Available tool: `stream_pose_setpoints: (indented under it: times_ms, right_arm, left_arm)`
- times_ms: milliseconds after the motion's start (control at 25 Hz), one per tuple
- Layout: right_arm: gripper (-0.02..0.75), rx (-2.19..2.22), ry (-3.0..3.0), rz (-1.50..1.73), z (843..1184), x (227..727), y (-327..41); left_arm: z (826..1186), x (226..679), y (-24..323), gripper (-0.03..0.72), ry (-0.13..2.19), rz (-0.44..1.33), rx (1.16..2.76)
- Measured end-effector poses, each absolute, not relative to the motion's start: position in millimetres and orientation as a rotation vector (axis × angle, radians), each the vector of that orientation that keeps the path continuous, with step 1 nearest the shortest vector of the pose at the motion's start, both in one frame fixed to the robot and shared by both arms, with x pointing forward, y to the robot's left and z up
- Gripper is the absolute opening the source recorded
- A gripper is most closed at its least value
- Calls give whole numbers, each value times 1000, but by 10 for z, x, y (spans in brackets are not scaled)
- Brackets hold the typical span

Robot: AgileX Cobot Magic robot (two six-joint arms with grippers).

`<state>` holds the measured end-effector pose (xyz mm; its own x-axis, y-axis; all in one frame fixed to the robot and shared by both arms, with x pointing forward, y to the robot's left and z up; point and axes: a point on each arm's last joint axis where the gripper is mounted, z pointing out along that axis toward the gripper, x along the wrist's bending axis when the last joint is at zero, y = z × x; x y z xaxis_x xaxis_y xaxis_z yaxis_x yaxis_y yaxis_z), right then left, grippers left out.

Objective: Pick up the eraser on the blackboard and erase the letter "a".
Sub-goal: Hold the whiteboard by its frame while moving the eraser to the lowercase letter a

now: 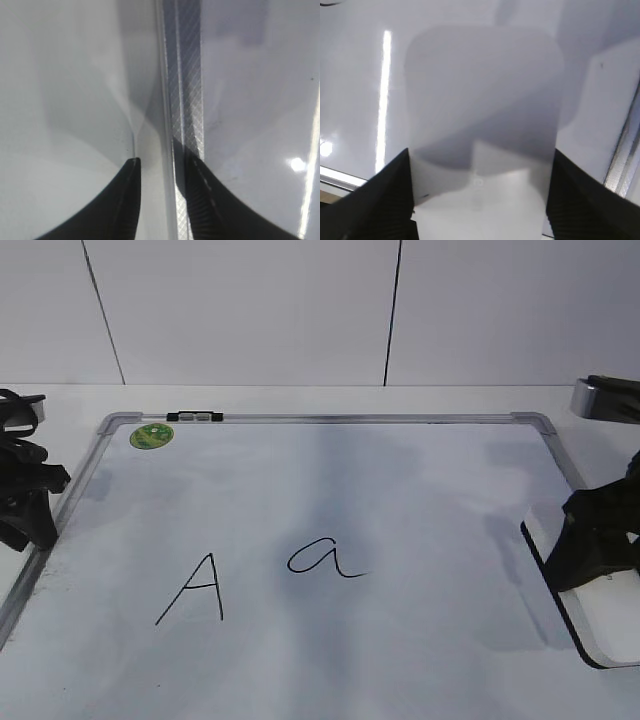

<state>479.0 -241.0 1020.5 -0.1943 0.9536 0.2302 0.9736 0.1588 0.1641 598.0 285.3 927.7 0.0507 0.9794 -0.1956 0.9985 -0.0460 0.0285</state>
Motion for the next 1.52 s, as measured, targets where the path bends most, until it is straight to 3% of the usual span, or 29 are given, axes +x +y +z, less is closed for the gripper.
stream_pose_setpoints:
  times_ms: [200,520,920,1280,1520]
  right_arm:
    - [571,-1947,-2336,-426,10205,4791,-2410]
    - [571,-1951,-2338,-434,10206,4798,-2410]
    - [571,-1882,-2405,-418,10202,4771,-2292]
    - [571,-1734,-2515,-446,10265,5111,-1854]
    - [571,-1594,-2610,-351,10067,5396,-1416]
  left_arm:
    - [9243,5993,2850,224,2053,-200,2165]
    - [9251,5992,2838,50,2050,-219,2157]
    - [9253,5991,2837,38,2054,-228,2147]
    - [9251,5991,2836,38,2054,-229,2147]
    - [9251,5991,2835,38,2055,-230,2145]
